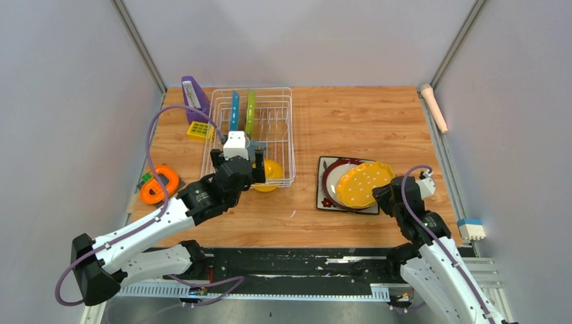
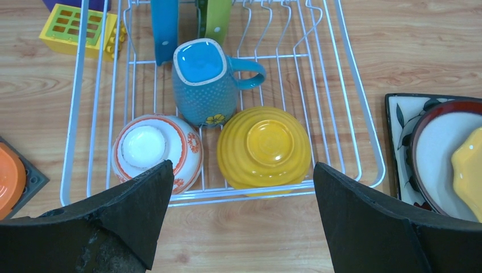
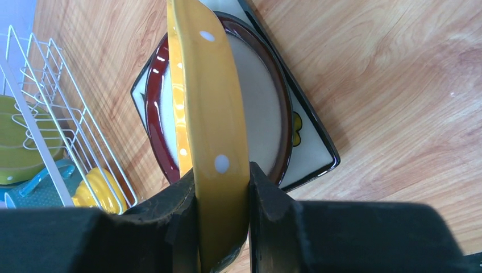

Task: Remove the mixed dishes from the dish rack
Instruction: Place the plate at the center of the board.

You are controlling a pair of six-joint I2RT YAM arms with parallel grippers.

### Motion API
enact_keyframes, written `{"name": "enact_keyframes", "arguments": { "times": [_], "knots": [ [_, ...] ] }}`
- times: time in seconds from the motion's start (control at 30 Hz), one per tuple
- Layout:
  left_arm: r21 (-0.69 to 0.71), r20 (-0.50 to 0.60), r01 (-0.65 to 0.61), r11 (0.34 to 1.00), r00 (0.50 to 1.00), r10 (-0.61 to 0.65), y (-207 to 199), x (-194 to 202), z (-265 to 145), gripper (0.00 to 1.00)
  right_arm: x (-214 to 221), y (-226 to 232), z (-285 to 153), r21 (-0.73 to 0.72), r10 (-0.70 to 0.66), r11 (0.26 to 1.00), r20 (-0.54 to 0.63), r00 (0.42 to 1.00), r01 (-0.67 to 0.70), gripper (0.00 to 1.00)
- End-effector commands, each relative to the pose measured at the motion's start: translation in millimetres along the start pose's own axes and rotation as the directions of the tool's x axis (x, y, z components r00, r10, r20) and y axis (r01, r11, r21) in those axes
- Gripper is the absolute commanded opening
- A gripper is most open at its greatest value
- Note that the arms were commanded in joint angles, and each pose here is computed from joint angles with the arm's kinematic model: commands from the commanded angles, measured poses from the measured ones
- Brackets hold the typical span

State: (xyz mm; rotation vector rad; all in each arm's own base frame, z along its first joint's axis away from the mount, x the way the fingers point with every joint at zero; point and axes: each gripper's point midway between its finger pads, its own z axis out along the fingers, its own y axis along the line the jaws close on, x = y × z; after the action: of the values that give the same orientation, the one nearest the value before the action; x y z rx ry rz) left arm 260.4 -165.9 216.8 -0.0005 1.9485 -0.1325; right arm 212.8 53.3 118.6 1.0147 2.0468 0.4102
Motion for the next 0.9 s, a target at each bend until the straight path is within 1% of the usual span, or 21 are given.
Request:
{"name": "enact_keyframes", "arguments": {
  "times": [0.0, 0.1, 0.27, 0.53, 0.7, 0.87],
  "knots": [
    [0.0, 0.047, 0.066, 0.998, 0.997, -0.066, 0, -13, -1, 1.0, -19, 34, 1, -0.106, 0.083, 0.991, 0.058, 0.995, -0.077, 0.0],
    [0.003, 0.046, 0.064, 0.998, 0.997, -0.064, 0, -12, 0, 1.0, -18, 33, 3, -0.092, 0.079, 0.993, 0.057, 0.995, -0.074, 0.02],
    [0.001, 0.044, 0.059, 0.998, 0.997, -0.059, -1, -11, 1, 1.0, -17, 26, 9, -0.059, 0.072, 0.996, 0.064, 0.995, -0.069, 0.13],
    [0.003, 0.032, 0.05, 0.999, 0.998, -0.051, -4, -7, 5, 1.0, -10, 16, 19, 0.001, 0.066, 0.998, 0.047, 0.997, -0.066, 0.17],
    [0.0, 0.027, 0.044, 0.999, 0.999, -0.044, -3, -6, 6, 1.0, -5, 11, 24, 0.029, 0.055, 0.998, 0.025, 0.998, -0.056, 0.26],
    [-0.002, 0.027, 0.044, 0.999, 0.999, -0.044, -2, -5, 6, 1.0, 0, 9, 29, 0.05, 0.051, 0.997, -0.002, 0.999, -0.051, 0.31]
  ]
}}
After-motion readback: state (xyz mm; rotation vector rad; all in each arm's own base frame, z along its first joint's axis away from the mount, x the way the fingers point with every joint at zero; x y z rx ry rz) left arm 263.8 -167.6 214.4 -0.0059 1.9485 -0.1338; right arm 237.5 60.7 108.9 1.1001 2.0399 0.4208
